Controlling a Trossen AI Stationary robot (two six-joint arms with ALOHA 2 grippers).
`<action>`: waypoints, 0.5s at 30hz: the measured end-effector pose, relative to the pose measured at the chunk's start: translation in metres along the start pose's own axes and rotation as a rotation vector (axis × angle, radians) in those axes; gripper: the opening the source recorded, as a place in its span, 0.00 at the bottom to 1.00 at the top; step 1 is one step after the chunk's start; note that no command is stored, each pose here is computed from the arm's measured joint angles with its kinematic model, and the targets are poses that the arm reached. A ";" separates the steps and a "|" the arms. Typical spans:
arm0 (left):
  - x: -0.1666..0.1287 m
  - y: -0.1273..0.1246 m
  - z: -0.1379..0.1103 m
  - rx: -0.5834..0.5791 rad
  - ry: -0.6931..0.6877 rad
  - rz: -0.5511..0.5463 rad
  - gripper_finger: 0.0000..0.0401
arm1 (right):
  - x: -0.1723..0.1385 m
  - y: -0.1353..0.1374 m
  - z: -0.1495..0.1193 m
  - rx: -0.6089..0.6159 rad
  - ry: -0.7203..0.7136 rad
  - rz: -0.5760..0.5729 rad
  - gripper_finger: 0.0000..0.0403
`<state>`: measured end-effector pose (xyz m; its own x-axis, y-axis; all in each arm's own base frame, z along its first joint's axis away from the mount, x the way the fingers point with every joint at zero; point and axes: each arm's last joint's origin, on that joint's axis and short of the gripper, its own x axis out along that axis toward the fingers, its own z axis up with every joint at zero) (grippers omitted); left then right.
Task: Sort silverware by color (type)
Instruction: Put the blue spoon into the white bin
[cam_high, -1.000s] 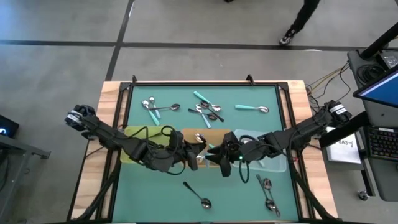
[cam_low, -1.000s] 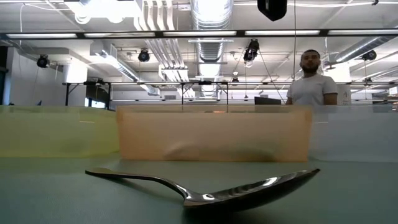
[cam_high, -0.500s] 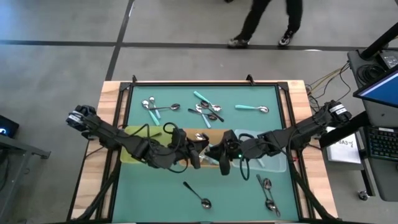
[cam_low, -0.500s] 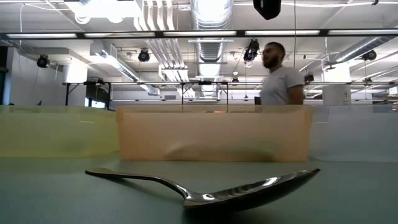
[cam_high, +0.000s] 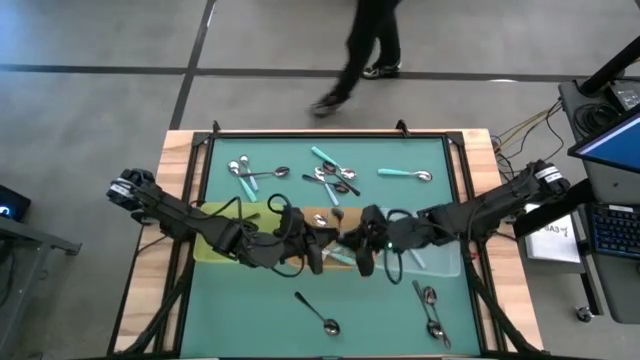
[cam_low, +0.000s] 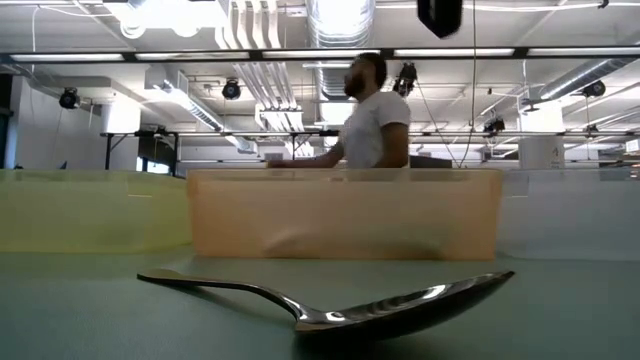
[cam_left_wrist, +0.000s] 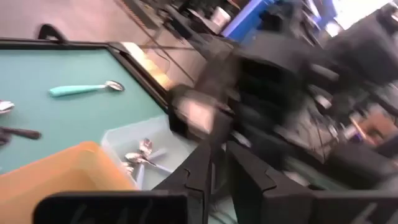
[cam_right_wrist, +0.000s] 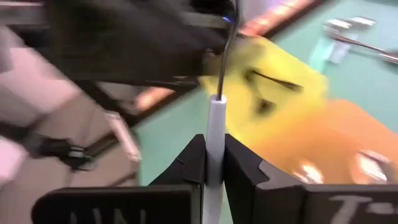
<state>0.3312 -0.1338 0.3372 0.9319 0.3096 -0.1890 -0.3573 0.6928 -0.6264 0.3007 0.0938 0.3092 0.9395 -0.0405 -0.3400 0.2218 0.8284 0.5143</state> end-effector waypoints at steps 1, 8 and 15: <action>-0.001 -0.001 0.000 0.015 0.004 -0.007 0.09 | -0.004 -0.006 0.001 0.001 0.024 -0.046 0.06; -0.001 -0.001 0.000 0.049 0.029 -0.026 0.16 | -0.044 -0.045 -0.007 0.051 0.304 -0.375 0.06; -0.001 -0.001 -0.002 0.058 0.041 -0.026 0.17 | -0.080 -0.077 -0.035 0.070 0.668 -0.793 0.06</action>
<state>0.3307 -0.1356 0.3366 0.9421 0.2655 -0.2048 -0.3352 0.7369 -0.5870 0.1994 0.0527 0.2696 0.1858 -0.2241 -0.9567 0.7476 0.6641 -0.0103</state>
